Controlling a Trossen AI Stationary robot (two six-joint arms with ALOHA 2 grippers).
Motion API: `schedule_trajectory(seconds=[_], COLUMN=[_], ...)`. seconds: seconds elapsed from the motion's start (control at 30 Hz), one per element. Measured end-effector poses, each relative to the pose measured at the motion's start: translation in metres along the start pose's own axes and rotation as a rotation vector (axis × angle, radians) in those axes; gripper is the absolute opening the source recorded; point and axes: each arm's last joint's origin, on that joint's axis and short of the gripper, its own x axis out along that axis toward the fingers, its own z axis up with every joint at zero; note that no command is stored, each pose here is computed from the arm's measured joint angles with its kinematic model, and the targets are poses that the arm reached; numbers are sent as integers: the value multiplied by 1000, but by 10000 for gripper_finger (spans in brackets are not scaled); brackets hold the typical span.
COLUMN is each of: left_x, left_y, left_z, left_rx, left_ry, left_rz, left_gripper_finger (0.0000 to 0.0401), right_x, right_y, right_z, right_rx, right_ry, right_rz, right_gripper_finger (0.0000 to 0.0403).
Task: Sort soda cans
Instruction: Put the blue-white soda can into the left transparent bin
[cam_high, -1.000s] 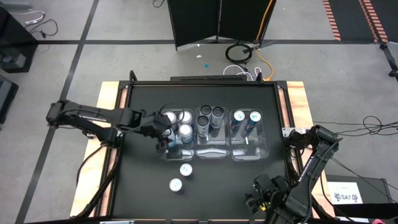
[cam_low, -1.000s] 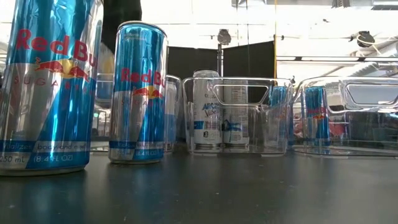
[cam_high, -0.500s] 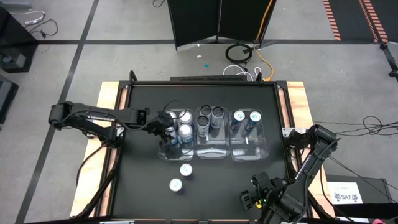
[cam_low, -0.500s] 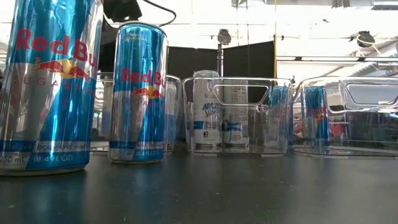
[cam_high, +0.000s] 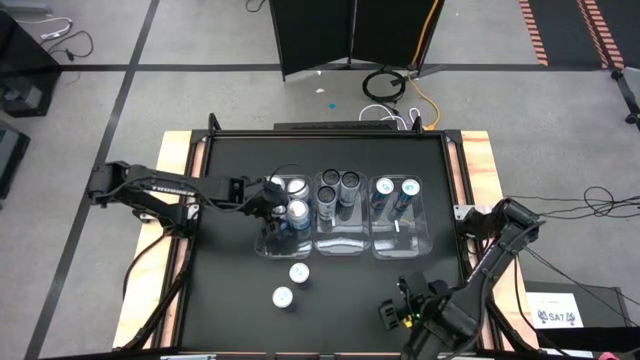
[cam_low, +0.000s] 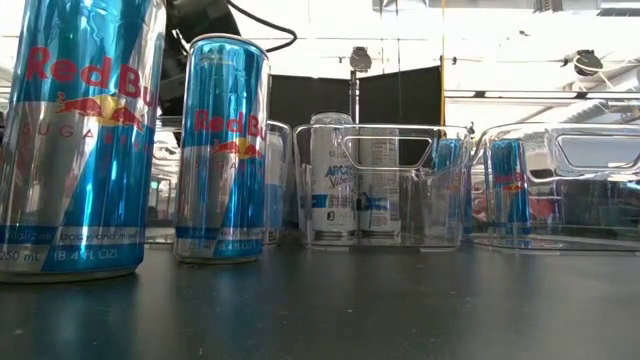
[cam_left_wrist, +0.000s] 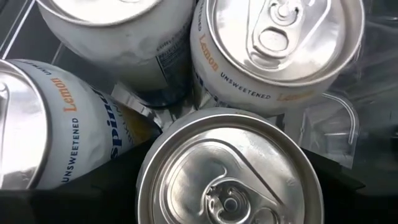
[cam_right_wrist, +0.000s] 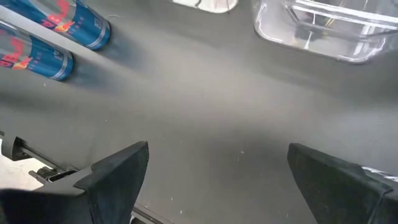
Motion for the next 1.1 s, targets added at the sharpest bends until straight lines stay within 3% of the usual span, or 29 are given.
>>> schedule_trajectory(seconds=[0.23, 0.47, 0.73, 1.1], left_x=[-5, -3, -13, -69], left_y=[1, 2, 1, 1], left_z=[1, -3, -3, -3], left_rx=[-1, -6, -185, -354], left_ry=[-37, -3, -10, -182], left_rz=[25, 30, -43, -248], left_gripper_finger=[322, 371, 381, 382], right_x=[1, 1, 1, 1], right_y=[1, 1, 2, 3], right_z=[2, 1, 1, 3], right_rx=[0, -16, -55, -76], right_ry=[-1, 2, 6, -28], right_rz=[-3, 2, 9, 24], right_gripper_finger=[377, 377, 377, 377])
